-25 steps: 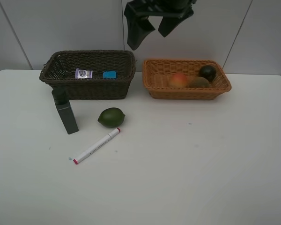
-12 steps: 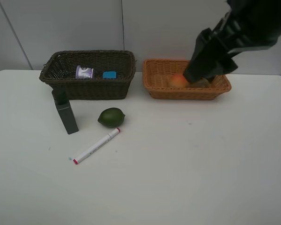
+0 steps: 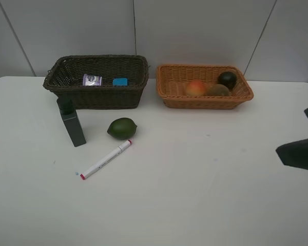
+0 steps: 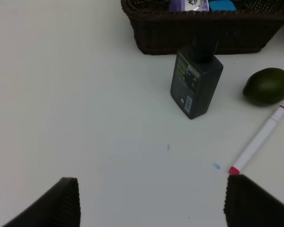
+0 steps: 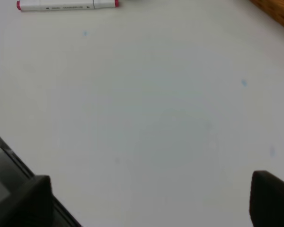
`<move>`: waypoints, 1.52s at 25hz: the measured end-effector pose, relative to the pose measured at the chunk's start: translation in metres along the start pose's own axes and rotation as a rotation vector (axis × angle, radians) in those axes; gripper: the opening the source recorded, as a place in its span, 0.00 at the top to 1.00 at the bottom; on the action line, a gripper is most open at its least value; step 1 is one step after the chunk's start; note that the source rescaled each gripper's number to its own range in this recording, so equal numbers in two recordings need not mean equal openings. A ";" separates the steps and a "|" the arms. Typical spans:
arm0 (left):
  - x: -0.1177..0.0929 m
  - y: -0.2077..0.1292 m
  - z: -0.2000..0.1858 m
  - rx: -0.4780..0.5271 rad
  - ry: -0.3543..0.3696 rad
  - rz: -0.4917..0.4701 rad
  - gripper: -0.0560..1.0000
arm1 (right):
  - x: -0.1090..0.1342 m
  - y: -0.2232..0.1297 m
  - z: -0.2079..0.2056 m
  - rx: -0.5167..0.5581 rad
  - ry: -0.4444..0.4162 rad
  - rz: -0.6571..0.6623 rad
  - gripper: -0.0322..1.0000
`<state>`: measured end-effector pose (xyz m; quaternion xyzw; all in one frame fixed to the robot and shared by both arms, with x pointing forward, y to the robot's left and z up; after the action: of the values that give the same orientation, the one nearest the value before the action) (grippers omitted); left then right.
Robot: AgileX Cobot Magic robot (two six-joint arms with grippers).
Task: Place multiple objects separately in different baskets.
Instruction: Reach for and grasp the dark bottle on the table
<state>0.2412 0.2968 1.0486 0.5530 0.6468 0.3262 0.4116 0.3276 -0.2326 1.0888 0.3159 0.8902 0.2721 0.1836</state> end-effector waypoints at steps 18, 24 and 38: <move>0.000 0.000 0.000 0.000 0.000 0.000 0.17 | 0.013 -0.078 -0.010 -0.157 -0.113 0.008 0.00; 0.000 0.000 0.000 0.000 0.000 0.000 0.17 | 0.013 -0.087 -0.021 -0.231 -0.177 0.057 0.00; 0.000 0.000 0.000 0.000 0.000 0.000 0.17 | 0.019 -0.099 -0.035 -0.274 -0.450 0.318 0.00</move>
<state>0.2412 0.2968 1.0486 0.5530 0.6468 0.3262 0.4116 0.2508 -0.2978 1.0535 0.4757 0.7215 0.3382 0.3724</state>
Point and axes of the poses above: a point on each arm's last joint axis where the gripper is mounted, z pointing out along that axis toward the gripper, x along the wrist's bending axis when the last joint is at zero, y = z × x, the point moved 1 cm from there along z, pointing out along that axis toward the gripper, and after that the axes turned 9 degrees about -z, right-handed, at the moved point
